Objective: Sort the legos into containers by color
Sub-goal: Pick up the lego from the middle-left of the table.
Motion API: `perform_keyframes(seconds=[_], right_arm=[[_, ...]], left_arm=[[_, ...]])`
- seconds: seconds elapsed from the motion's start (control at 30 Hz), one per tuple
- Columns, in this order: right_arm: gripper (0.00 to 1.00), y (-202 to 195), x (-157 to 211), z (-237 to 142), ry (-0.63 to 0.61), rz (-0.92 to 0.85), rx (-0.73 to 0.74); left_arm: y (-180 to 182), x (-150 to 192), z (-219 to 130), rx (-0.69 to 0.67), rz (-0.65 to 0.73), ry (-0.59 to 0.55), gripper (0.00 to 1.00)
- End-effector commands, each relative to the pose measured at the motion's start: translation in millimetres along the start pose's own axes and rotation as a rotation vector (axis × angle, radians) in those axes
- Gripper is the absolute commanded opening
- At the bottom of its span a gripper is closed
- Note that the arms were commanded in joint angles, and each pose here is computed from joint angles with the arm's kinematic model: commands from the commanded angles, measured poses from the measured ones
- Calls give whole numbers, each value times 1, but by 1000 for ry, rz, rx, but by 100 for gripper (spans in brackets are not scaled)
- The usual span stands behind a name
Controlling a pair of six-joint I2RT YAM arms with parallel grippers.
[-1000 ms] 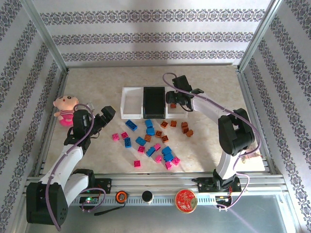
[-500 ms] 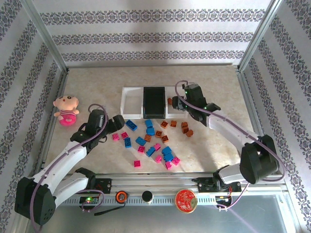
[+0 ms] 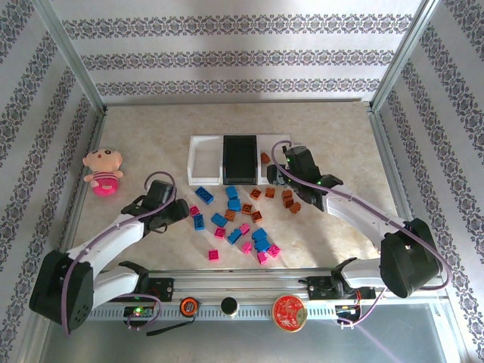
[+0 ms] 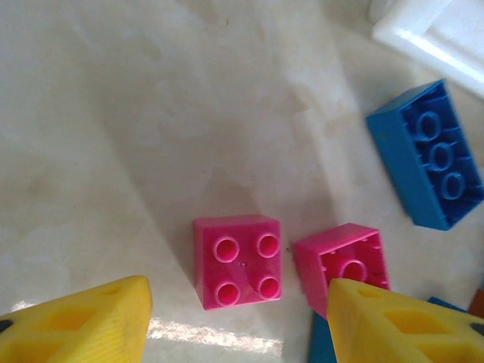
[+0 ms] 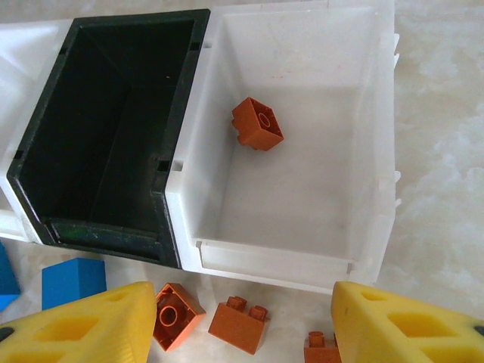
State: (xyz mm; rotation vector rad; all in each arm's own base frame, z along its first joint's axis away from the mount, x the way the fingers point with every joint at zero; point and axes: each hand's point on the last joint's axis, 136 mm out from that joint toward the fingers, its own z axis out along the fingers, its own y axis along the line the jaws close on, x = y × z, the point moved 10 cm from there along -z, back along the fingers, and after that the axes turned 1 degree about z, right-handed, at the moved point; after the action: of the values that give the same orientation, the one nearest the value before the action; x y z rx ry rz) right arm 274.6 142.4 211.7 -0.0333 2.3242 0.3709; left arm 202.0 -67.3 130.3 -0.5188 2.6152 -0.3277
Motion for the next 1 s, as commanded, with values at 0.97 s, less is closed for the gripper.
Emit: perform_keyframes(seconds=[0.97], right_arm=[[64,5,38,-17,-2,-39,-36]], left_arm=[[-58,-38,-27,61,207,-128,21]])
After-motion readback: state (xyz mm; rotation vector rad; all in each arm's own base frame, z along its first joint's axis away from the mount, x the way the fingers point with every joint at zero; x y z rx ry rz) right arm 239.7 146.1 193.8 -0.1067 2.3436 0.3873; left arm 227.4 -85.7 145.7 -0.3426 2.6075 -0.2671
